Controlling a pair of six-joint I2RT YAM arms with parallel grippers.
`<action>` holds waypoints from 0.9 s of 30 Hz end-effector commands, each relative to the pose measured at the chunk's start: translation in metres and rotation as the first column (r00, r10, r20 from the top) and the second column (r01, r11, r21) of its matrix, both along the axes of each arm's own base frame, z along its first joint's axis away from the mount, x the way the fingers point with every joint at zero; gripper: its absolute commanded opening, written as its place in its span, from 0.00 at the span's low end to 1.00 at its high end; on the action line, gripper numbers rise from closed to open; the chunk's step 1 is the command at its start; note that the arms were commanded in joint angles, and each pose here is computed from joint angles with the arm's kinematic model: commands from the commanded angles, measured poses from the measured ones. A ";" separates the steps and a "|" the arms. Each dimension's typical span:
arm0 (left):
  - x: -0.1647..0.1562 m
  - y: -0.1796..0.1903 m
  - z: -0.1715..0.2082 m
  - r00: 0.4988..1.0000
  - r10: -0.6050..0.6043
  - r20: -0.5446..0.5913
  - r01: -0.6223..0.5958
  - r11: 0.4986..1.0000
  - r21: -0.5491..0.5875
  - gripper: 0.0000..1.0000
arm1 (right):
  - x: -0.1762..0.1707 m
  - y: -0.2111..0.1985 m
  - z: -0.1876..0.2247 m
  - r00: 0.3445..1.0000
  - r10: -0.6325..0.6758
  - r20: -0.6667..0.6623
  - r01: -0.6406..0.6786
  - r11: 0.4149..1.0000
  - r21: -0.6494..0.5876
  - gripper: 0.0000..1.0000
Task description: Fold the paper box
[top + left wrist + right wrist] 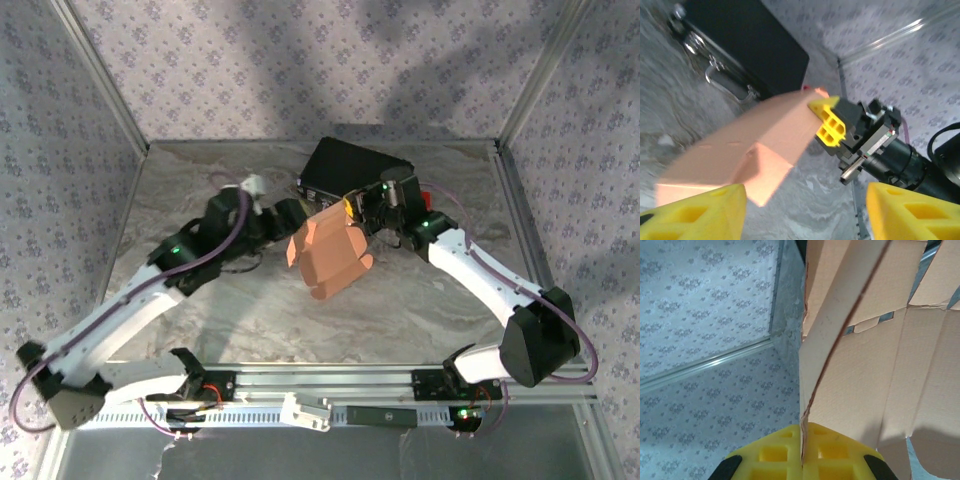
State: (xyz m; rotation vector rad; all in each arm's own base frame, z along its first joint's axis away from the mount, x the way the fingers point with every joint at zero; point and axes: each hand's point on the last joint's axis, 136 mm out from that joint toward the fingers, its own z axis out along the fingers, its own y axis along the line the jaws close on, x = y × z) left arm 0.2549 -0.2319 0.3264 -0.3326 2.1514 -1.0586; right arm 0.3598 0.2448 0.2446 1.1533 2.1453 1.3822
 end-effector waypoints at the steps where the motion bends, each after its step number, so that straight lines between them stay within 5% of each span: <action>1: 0.011 0.029 -0.037 0.999 0.025 -0.031 -0.024 0.999 0.021 0.58 | -0.008 -0.015 -0.001 0.998 -0.049 -0.046 0.048 0.999 -0.013 0.00; 10: 0.032 0.049 -0.100 0.999 0.002 -0.046 0.002 0.995 0.098 0.49 | -0.033 -0.027 -0.026 0.989 -0.114 -0.098 0.105 0.990 -0.093 0.00; 27: 0.020 0.063 -0.164 0.999 -0.034 -0.037 0.041 0.973 0.227 0.42 | -0.005 -0.006 -0.053 0.970 0.028 0.241 -0.018 0.999 -0.047 0.00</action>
